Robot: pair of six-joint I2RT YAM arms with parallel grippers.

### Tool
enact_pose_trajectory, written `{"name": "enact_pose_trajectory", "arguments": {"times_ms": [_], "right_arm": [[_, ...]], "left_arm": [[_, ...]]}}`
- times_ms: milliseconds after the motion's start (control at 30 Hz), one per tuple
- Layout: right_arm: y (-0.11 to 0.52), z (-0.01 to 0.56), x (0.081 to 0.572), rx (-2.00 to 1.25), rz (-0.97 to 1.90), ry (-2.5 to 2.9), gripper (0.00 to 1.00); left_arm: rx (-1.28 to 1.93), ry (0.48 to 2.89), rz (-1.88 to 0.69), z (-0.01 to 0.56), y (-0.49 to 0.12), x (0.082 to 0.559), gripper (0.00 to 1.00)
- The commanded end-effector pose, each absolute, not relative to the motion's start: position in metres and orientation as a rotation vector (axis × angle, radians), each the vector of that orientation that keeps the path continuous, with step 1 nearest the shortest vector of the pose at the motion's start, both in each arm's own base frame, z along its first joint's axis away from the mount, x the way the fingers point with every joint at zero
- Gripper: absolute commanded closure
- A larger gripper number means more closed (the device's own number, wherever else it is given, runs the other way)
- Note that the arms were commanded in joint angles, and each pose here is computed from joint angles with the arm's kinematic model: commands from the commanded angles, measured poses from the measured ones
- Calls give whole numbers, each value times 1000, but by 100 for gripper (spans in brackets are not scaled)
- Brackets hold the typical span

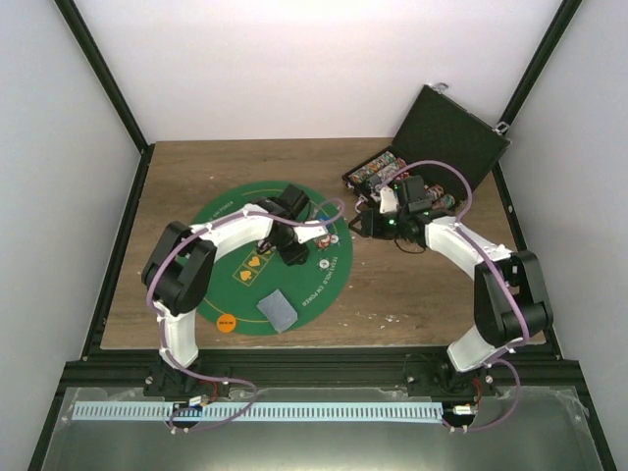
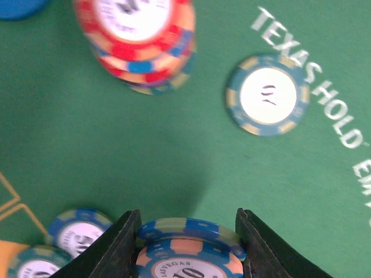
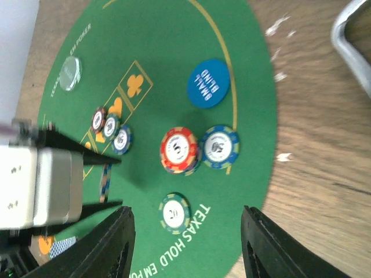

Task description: Distribute texas hold em gaming equipment

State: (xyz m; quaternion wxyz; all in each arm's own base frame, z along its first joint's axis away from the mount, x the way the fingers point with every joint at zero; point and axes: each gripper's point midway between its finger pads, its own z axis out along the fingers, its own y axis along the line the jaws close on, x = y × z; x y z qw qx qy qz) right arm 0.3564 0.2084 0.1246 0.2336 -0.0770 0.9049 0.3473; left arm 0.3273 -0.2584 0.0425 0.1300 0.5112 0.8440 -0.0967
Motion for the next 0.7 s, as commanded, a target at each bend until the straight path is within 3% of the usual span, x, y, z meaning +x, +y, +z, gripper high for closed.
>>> {"name": "enact_pose_trajectory", "arguments": {"times_ms": [0,200,667], "right_arm": [[176,156,371,-176,888,2413,49],[126,158,374,-63,816,2389,48],[128,152,365,-123,833,2390,48]], "left_arm": [[1682,2476,-233,47,-266,281,100],[1758,2395,-123,38,-291,283,100],[1741,2271,19,28,-326,319,98]]}}
